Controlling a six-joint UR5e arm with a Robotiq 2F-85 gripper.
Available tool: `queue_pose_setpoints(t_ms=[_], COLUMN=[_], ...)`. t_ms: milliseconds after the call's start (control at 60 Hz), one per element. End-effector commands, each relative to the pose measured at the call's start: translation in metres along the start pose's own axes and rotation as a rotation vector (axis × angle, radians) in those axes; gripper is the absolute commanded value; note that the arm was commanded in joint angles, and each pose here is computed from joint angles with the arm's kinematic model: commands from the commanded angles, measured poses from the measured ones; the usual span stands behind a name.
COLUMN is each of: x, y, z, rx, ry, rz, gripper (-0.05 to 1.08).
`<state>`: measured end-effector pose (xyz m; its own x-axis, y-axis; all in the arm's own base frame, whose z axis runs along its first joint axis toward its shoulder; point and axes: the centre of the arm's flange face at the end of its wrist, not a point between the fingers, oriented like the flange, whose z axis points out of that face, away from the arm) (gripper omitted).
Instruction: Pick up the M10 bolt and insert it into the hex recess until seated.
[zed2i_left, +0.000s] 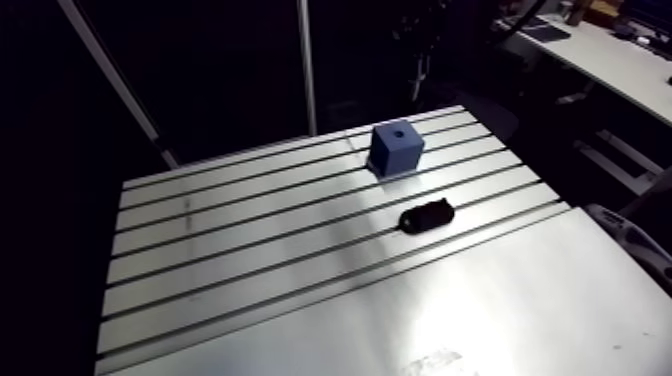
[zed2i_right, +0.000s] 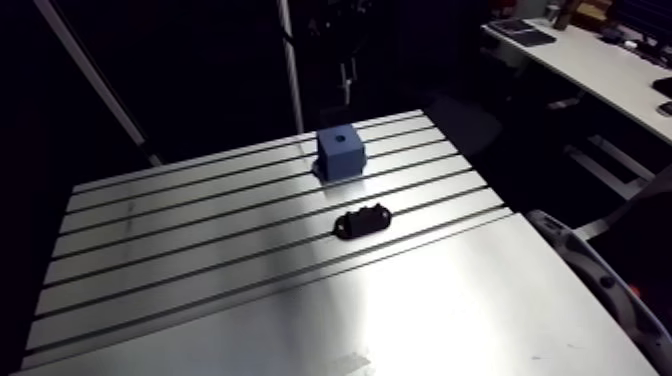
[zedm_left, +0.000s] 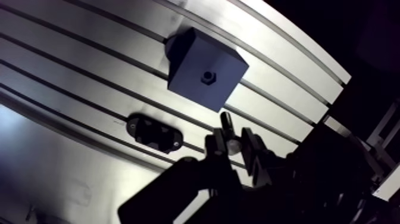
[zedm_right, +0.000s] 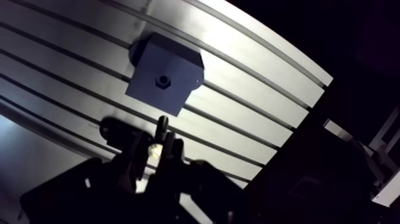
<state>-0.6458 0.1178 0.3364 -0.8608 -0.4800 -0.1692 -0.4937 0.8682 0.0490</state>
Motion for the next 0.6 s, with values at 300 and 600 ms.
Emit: queue_pose_setpoints(t_ms=[300,600], x=[0.025,0.026], y=[0.004,0.003], z=[0.025,0.035], rx=[-0.001,0.009], ry=[0.011,-0.001], rz=[-0.013,-0.008], gripper=[1.04,1.05])
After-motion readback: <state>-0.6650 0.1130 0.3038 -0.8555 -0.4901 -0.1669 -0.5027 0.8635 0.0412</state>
